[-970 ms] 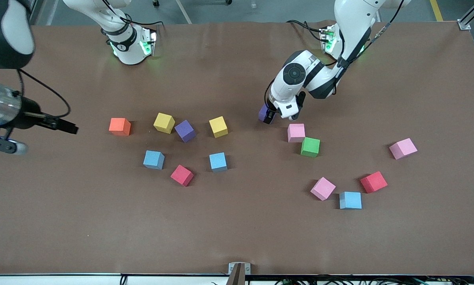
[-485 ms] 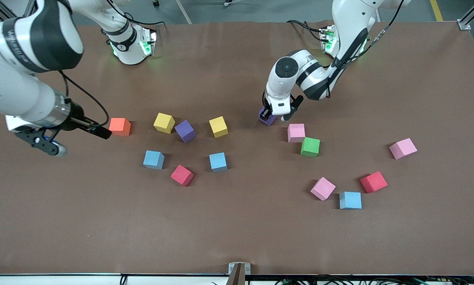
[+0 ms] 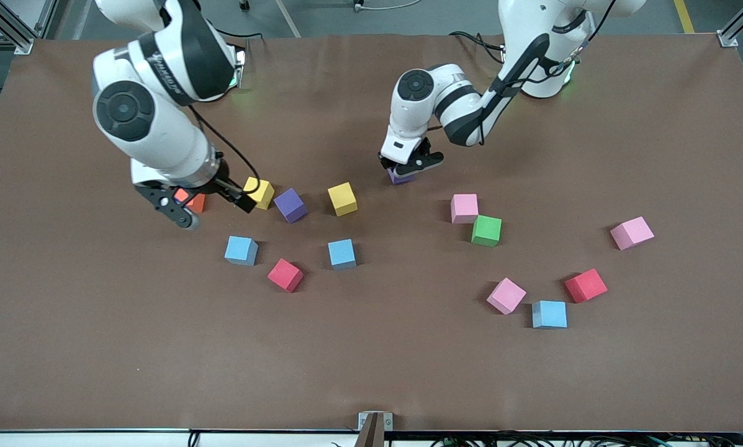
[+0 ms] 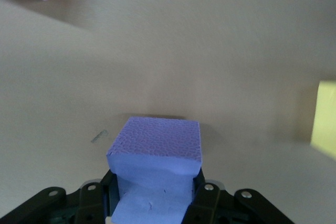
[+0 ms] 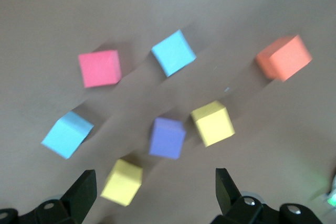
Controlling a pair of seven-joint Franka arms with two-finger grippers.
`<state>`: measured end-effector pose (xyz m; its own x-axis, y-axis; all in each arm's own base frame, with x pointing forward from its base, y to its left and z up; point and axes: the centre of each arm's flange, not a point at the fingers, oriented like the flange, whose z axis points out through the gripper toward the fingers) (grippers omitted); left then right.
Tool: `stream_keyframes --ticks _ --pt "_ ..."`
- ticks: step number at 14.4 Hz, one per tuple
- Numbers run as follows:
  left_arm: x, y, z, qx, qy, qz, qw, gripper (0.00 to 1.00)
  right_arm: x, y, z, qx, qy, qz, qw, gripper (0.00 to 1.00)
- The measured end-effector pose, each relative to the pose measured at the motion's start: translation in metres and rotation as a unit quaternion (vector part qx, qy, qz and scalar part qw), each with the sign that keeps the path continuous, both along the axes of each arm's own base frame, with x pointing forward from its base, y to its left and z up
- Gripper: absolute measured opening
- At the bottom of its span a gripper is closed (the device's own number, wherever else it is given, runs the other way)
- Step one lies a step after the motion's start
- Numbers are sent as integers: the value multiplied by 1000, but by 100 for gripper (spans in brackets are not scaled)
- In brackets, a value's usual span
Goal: Arrange 11 blocks into digit 3
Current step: 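Lift the purple cube with the left gripper while the right gripper grasps yellow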
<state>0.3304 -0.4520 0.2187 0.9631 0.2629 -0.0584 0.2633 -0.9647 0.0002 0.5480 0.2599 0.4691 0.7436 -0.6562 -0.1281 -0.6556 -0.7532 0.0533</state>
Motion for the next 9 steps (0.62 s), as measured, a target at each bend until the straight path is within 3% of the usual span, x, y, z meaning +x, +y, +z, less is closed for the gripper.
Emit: stream_keyframes --ticks 2,5,9 --pt "4 -5 -5 12 14 -43 999 54 -2 10 -13 11 4 -37 999 100" --pt "12 -16 -7 22 28 -62 997 54 -11 32 -38 18 0 -78 997 100" --pt "17 -30 -3 29 36 -77 996 54 -54 85 -114 7 -4 -102 995 100"
